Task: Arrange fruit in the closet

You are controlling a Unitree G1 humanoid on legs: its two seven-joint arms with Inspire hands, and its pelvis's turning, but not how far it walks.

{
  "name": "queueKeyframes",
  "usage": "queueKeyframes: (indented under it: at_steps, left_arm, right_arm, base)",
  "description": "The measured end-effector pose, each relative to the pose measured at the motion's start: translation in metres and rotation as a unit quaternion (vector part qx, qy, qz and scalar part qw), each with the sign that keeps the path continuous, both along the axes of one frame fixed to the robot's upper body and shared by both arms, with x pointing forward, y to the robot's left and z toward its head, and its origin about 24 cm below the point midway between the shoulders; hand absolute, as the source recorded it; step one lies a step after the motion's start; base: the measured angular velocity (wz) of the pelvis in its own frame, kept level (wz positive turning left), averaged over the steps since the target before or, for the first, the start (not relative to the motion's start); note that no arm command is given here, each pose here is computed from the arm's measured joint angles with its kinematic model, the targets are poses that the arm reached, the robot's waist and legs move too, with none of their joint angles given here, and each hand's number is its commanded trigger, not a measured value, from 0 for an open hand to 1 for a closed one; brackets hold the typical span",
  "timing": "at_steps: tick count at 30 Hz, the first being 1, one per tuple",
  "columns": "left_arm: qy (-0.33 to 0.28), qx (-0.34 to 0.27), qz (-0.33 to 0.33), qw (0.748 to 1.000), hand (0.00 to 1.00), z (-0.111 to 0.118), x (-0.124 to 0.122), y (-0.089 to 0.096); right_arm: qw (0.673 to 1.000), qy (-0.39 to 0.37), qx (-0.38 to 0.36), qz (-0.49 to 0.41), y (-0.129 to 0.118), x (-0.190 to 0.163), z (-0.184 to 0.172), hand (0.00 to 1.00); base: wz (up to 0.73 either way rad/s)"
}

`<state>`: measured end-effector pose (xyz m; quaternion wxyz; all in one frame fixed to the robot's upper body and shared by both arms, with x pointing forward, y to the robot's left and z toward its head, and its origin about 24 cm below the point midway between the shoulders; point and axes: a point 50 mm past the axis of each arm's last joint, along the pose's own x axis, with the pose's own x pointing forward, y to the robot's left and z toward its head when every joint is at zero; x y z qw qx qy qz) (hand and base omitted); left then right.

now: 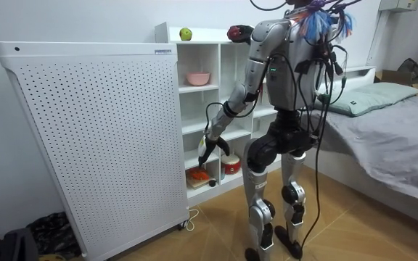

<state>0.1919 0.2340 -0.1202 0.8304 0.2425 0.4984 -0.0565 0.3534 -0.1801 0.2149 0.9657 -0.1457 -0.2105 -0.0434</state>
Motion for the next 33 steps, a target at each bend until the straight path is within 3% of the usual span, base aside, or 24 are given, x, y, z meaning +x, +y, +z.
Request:
queueKeyframes:
  at_steps: [13,20,33]
  left_arm:
    - [0.002,-0.006,0.009,1.000,0.00,-0.001,-0.001,0.000]
    - [0.011,-0.015,0.021,1.000,0.00,-0.004,-0.006,0.001]
    - [0.005,-0.011,0.012,1.000,0.00,-0.008,-0.012,-0.001]
  right_arm:
    - [1.000,-0.013,0.001,-0.012,-0.008,-0.001,0.005,1.00]
    - [0.999,-0.034,-0.020,0.022,0.008,-0.008,0.013,1.00]
    - [0.986,-0.141,-0.021,0.084,0.028,-0.056,0.039,1.00]
  base:
    - [0.02]
    - [-0.05]
    - [-0.04]
